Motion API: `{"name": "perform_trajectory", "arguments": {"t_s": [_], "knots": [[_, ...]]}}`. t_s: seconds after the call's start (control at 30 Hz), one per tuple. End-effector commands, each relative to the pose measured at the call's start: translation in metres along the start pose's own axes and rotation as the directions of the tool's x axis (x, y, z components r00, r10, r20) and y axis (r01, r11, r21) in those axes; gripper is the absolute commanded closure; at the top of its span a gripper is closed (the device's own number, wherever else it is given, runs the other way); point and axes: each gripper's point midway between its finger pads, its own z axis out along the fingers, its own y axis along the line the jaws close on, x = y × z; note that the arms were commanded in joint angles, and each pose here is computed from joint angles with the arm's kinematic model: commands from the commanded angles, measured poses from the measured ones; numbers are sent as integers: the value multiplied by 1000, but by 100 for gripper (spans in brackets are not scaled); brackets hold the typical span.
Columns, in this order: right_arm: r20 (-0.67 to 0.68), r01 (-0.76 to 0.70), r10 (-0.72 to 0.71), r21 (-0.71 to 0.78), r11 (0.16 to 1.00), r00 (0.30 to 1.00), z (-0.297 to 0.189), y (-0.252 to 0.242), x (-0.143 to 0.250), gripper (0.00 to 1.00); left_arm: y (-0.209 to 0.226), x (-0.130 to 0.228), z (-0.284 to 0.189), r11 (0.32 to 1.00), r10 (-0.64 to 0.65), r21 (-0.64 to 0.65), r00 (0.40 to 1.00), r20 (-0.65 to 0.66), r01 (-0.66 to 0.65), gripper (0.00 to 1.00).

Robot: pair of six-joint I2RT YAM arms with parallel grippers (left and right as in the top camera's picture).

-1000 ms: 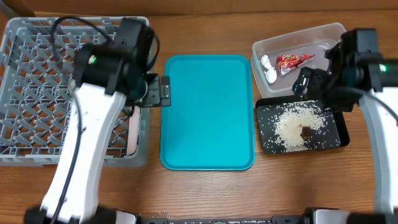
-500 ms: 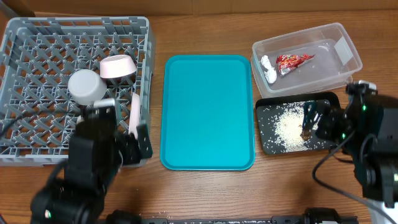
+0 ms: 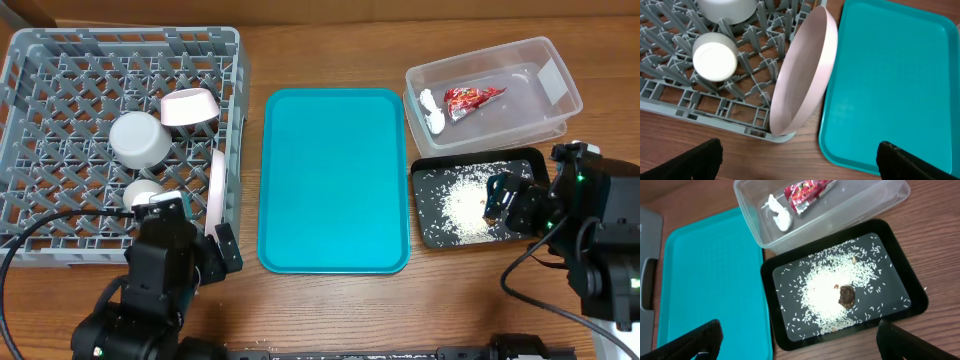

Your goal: Sort waste into correct bins and load items into the dishwasher

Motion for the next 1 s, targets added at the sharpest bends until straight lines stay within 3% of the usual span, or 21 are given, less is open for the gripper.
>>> {"name": "perform_trajectory", "arguments": {"t_s": [0.0,0.3,0.5,0.73,0.97], "knots": [[-18,-2,2,19,1000,1000,7,-3,1,0,2,2,4,1000,-4,-24,1000,-10,3,0],[-120,-8,13,49,999,993,33,-7,8,0,2,3,6,1000,-2,-28,1000,-17,1,0],[-97,-6,10,42,999,995,25,-8,12,0,2,3,6,1000,-2,-28,1000,-17,1,0],[241,46,-15,-122,991,970,25,10,-7,0,2,3,6,1000,-2,-28,1000,-17,1,0],[548,217,-44,-255,942,835,13,33,0,0,2,3,6,1000,-2,-28,1000,-17,1,0]]}}
